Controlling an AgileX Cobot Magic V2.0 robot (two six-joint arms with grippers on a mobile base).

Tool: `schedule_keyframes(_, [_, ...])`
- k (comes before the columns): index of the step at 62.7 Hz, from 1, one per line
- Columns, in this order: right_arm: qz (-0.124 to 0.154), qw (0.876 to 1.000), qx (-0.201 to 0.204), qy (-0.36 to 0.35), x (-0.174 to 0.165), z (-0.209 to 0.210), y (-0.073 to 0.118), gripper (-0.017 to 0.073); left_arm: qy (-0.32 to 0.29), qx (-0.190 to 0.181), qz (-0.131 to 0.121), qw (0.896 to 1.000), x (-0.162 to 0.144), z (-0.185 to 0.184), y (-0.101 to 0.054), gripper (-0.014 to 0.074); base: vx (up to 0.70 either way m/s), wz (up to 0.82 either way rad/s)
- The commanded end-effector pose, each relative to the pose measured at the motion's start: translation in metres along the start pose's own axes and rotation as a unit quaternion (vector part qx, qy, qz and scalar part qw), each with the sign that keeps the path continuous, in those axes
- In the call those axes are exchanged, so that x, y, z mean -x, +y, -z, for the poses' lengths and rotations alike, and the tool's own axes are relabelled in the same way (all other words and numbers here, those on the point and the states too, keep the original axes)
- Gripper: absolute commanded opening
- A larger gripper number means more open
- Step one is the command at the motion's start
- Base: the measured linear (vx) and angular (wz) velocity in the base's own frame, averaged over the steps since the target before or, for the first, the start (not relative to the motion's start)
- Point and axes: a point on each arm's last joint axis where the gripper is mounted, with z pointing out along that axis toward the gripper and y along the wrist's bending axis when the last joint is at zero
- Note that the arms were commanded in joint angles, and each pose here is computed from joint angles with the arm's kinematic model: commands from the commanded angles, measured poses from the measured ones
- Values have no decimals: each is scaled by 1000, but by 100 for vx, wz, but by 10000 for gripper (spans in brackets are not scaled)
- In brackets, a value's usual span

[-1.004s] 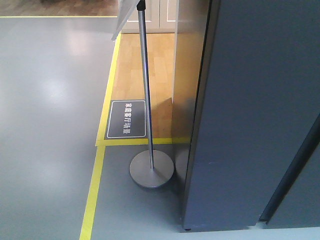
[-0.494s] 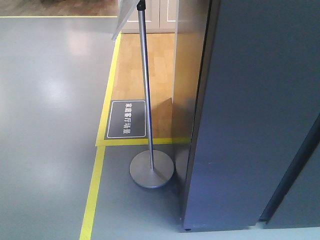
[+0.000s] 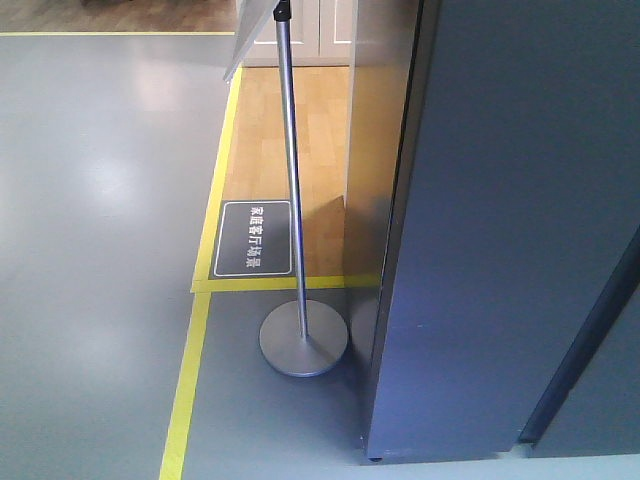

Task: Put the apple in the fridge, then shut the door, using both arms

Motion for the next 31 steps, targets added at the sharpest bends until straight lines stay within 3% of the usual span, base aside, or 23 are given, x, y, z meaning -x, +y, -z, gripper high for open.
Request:
schedule_keyframes(1, [1, 999, -4, -43, 3, 1, 0, -6, -35, -2, 8, 999, 1, 1, 0, -6, 0, 0])
schedule_keyframes(31, [1, 999, -2, -47, 4, 1, 0, -6, -35, -2, 8, 999, 1, 1, 0, -6, 0, 0])
